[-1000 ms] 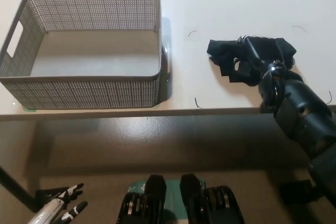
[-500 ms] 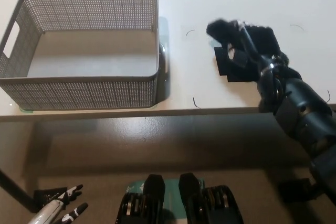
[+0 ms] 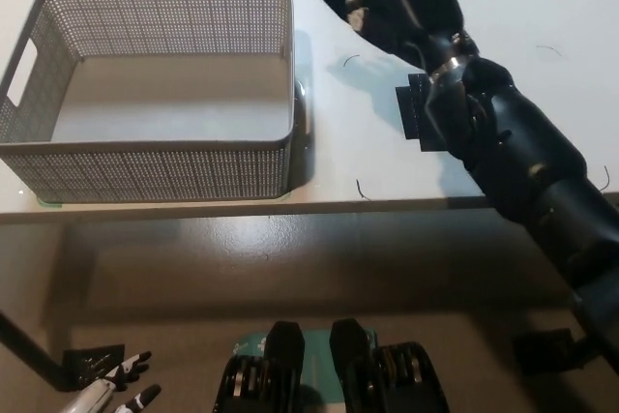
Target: Use the right hand to pick up the pencil case on the right hand side and put it into a grey container on the left side
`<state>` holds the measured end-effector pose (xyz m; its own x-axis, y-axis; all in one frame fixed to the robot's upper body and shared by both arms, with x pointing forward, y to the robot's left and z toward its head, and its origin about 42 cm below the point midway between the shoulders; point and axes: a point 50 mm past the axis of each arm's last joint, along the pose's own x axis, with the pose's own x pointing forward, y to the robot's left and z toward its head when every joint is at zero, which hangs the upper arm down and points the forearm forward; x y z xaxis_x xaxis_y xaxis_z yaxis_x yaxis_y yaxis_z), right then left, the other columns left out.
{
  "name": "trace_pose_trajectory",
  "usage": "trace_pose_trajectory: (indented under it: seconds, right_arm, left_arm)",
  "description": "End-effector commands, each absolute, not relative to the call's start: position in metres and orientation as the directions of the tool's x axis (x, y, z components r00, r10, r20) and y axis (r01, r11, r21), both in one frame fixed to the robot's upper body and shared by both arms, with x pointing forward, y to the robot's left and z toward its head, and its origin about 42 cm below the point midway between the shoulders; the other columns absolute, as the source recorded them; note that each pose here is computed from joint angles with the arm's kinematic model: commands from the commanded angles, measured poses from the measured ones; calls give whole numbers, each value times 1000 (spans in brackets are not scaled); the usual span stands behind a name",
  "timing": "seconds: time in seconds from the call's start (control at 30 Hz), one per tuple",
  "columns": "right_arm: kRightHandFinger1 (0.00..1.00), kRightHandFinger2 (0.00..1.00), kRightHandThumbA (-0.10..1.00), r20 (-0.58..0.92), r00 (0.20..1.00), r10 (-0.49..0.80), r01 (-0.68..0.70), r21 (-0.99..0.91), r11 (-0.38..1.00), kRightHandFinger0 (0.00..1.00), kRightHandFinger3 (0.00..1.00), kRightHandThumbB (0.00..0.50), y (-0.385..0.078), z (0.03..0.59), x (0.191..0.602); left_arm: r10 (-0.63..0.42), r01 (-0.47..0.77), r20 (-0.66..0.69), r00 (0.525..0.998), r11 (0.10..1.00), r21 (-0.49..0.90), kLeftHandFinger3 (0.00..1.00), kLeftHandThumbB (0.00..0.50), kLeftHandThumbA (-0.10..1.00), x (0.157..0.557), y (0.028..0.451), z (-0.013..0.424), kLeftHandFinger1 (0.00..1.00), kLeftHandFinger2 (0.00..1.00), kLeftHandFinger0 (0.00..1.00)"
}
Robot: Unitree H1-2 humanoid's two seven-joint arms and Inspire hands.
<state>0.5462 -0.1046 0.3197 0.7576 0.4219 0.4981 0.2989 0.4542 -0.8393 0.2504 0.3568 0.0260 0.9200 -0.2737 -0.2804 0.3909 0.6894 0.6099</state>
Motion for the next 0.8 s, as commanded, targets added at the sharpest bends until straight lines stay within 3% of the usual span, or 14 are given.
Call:
trace_pose_trajectory:
  seconds: [0.0, 0.17, 0.27, 0.33, 0.4, 0.43, 0.47, 0.53, 0.57, 0.6, 0.63, 0.67, 0.7, 0.77]
  right_arm:
    - [400, 762, -100, 643, 587, 491, 414, -760, 500, 0, 829, 217, -60, 401, 520]
    - [317, 714, -100, 662, 527, 534, 409, -747, 524, 0, 722, 231, -24, 421, 503]
    - [228, 711, -100, 661, 506, 554, 396, -749, 532, 0, 571, 240, 2, 429, 495]
    - [202, 684, -100, 656, 506, 559, 380, -752, 538, 0, 522, 267, 17, 431, 491]
    - [165, 650, -100, 653, 501, 568, 351, -754, 556, 0, 382, 255, 38, 433, 488]
    - [162, 662, -100, 651, 500, 571, 350, -755, 554, 0, 360, 255, 43, 432, 487]
    - [149, 662, -100, 656, 489, 576, 343, -751, 564, 0, 471, 240, 54, 432, 486]
    - [89, 553, -100, 652, 478, 588, 316, -753, 577, 0, 311, 237, 71, 430, 484]
    - [144, 609, -100, 656, 475, 587, 313, -749, 583, 0, 206, 238, 74, 428, 483]
    - [89, 564, -100, 653, 474, 590, 308, -751, 584, 0, 112, 212, 81, 427, 482]
    - [112, 620, -100, 648, 476, 594, 306, -756, 578, 0, 114, 215, 86, 425, 482]
    - [141, 646, -100, 643, 478, 599, 303, -760, 575, 0, 199, 240, 90, 423, 481]
    - [128, 609, -100, 640, 476, 603, 297, -762, 575, 0, 263, 262, 93, 420, 480]
    - [14, 409, -100, 631, 480, 609, 287, -769, 571, 0, 182, 268, 97, 418, 479]
  left_arm:
    - [-277, 388, -272, 922, 665, 638, 1000, 307, 977, 248, 367, 32, 959, 986, 1000]
    - [-276, 392, -279, 920, 666, 634, 1000, 308, 979, 247, 365, 28, 953, 980, 1000]
    - [-281, 397, -282, 918, 669, 628, 1000, 312, 981, 246, 361, 21, 936, 954, 985]
    - [-281, 402, -288, 915, 670, 624, 1000, 303, 978, 244, 359, 19, 933, 949, 982]
    - [-276, 406, -300, 913, 670, 621, 1000, 282, 953, 244, 359, 17, 947, 955, 999]
    - [-274, 411, -308, 911, 669, 619, 1000, 282, 949, 244, 358, 17, 950, 958, 1000]
    - [-278, 415, -310, 909, 672, 613, 1000, 236, 897, 245, 356, 18, 964, 980, 1000]
    - [-285, 423, -316, 905, 675, 604, 1000, 251, 897, 245, 355, 19, 980, 997, 1000]
    - [-286, 424, -316, 904, 682, 596, 1000, 289, 917, 245, 355, 19, 984, 1000, 1000]
    - [-284, 419, -312, 907, 686, 595, 1000, 296, 921, 245, 354, 19, 984, 1000, 1000]
    - [-285, 424, -316, 905, 668, 611, 1000, 300, 947, 245, 354, 20, 979, 997, 1000]
    - [-280, 428, -329, 902, 678, 598, 1000, 279, 936, 245, 353, 18, 981, 1000, 1000]
    - [-279, 438, -346, 896, 684, 584, 1000, 268, 913, 244, 353, 17, 997, 1000, 1000]
    - [-282, 451, -362, 889, 683, 574, 1000, 280, 915, 244, 351, 17, 1000, 1000, 1000]
